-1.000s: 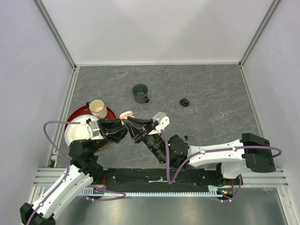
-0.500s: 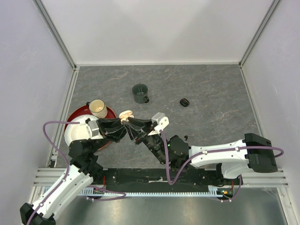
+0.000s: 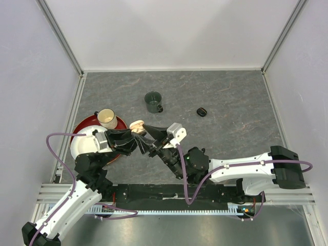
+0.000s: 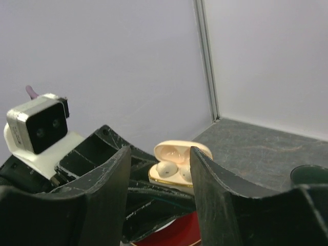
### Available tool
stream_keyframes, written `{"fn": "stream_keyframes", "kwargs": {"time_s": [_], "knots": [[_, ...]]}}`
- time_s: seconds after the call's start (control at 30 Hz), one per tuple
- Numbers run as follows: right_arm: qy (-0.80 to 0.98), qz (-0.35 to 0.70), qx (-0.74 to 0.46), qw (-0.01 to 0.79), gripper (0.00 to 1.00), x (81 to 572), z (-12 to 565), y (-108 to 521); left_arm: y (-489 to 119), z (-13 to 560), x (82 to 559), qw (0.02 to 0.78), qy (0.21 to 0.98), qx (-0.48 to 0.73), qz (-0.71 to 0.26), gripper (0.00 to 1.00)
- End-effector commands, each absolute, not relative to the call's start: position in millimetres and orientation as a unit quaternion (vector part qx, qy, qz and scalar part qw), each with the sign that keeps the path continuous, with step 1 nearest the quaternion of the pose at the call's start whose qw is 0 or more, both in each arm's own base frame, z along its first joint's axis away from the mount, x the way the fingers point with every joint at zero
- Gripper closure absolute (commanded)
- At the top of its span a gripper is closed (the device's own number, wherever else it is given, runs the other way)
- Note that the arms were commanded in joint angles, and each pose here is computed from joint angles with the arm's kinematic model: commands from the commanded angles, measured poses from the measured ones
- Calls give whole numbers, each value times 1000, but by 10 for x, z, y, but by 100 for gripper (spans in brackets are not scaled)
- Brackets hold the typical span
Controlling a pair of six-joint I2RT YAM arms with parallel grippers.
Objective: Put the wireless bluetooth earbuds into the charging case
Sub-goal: Place the earbud in the charging case, then close the charging case.
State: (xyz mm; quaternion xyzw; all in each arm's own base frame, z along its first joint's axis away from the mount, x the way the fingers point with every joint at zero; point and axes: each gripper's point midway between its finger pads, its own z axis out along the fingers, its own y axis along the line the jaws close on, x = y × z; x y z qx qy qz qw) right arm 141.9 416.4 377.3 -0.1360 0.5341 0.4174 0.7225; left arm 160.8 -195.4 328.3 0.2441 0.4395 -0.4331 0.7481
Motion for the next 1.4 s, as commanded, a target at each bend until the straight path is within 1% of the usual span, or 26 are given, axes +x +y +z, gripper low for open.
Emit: {"fn": "stream_keyframes", "kwargs": {"time_s": [0.0, 0.1, 0.23, 0.3, 0.43, 0.57, 0.6, 0.63, 0.67, 0.73, 0.83, 1.0, 1.2, 1.37], "knots": [[471, 450, -91, 753, 43, 1381, 4474, 3874, -1898, 3510, 1527, 774, 401, 253, -421, 98], [467, 446, -75, 760, 41, 1407, 4630, 3705, -1907, 3476, 1533, 771, 406, 257, -418, 98], [494, 414, -59, 762, 36, 1506, 4637, 3545, -1902, 3449, 1533, 770, 409, 258, -416, 98], [526, 387, -30, 757, 33, 1620, 4552, 3415, -1896, 3451, 1533, 771, 410, 256, -415, 98], [577, 324, -5, 750, 23, 1781, 4366, 3215, -1889, 3456, 1535, 771, 410, 252, -417, 98], [623, 271, 19, 734, 17, 2009, 4133, 2973, -1912, 3456, 1529, 767, 412, 260, -418, 98], [633, 270, 27, 725, 17, 2066, 4085, 2934, -1911, 3470, 1524, 767, 411, 260, -418, 98], [637, 305, 63, 705, 16, 2111, 4110, 2927, -1913, 3481, 1522, 766, 412, 261, -419, 98], [662, 278, 49, 694, 15, 2272, 3948, 2826, -1914, 3492, 1519, 766, 411, 261, -420, 98], [687, 296, 64, 661, 14, 2389, 3817, 2750, -1918, 3516, 1510, 765, 410, 261, -423, 98], [707, 294, 60, 641, 13, 2582, 3691, 2581, -1930, 3525, 1506, 762, 411, 262, -427, 98], [738, 340, 15, 582, 9, 2604, 3529, 2634, -1917, 3537, 1530, 763, 411, 249, -431, 98], [774, 359, -12, 521, 8, 2664, 3213, 2663, -1873, 3556, 1578, 768, 412, 220, -438, 98], [781, 373, -42, 500, 7, 2609, 3144, 2732, -1830, 3571, 1572, 775, 404, 207, -439, 98]]}}
